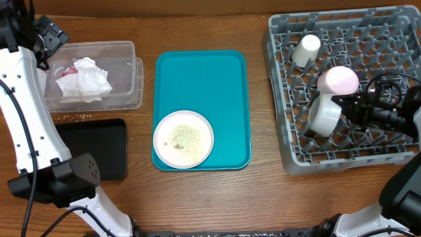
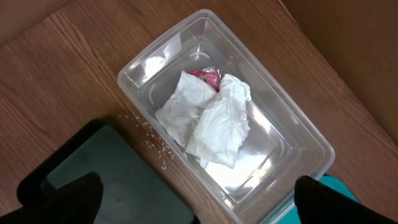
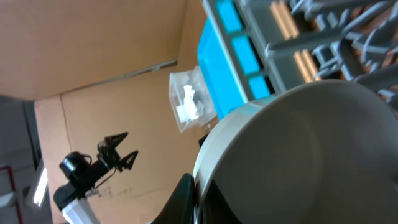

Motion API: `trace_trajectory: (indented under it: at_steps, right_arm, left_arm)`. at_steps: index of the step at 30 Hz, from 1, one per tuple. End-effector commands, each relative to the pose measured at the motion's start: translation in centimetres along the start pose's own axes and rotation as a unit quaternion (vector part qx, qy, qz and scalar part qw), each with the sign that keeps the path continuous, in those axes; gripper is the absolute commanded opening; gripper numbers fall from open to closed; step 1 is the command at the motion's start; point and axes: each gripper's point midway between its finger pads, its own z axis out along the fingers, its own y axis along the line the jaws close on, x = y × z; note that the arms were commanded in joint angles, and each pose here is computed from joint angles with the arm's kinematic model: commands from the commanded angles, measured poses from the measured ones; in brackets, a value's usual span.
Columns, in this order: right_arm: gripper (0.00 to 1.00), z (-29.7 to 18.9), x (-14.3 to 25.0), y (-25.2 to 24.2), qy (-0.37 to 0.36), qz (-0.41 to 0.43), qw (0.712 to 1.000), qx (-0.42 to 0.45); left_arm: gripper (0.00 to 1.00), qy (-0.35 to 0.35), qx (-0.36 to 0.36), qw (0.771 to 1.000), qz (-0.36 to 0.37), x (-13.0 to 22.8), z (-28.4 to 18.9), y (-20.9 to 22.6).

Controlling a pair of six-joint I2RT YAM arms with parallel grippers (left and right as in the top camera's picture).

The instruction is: Sort waste into correct bins and load items into the dishwasher

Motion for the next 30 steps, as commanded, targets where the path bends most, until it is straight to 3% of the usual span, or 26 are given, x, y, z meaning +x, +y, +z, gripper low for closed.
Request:
trace_trajectory:
  at_steps: [1, 4, 5, 7, 10, 21, 26, 30]
  right_arm:
    - [0.07, -1.7, -1.0, -3.3, -0.022, 0.004, 0.996, 0.087]
    - [0.15, -2.8, -1.6, -4.0, -0.033, -0.004, 0.990, 0.134]
    - [0.20, -3.1, -1.8, -3.9, -0.036, -0.008, 0.989, 0.144]
    - [0.40, -3.6, -2.1, -3.8, -0.041, -0.010, 0.985, 0.165]
    - [0.50, -5.0, -2.9, -4.8, -0.063, 0.023, 0.970, 0.232]
    - [0.50, -10.3, -3.9, -4.7, -0.136, 0.085, 0.911, 0.381]
    - [0.49, -10.3, -3.0, -3.4, -0.136, 0.071, 0.911, 0.382]
    - [0.40, -8.4, -0.8, -3.0, -0.074, 0.040, 0.915, 0.395]
  left_arm:
    - [1.00, 0.003, -0.001, 1.000, 0.010, 0.2, 0.3, -0.3]
    - [1.00, 0.003, -0.001, 1.000, 0.010, 0.2, 0.3, -0.3]
    - [1.00, 0.003, -0.001, 1.000, 0.010, 0.2, 0.3, -0.3]
    - [1.00, 0.003, -0.001, 1.000, 0.010, 0.2, 0.3, -0.3]
    - [1.00, 0.003, -0.001, 1.000, 0.010, 0.2, 0.3, -0.3]
    - [1.00, 0.003, -0.001, 1.000, 0.010, 0.2, 0.3, -0.3]
    - [1.00, 0.003, -0.001, 1.000, 0.010, 0.2, 0.3, -0.3]
    - [1.00, 0.003, -0.001, 1.000, 0.010, 0.2, 0.3, -0.3]
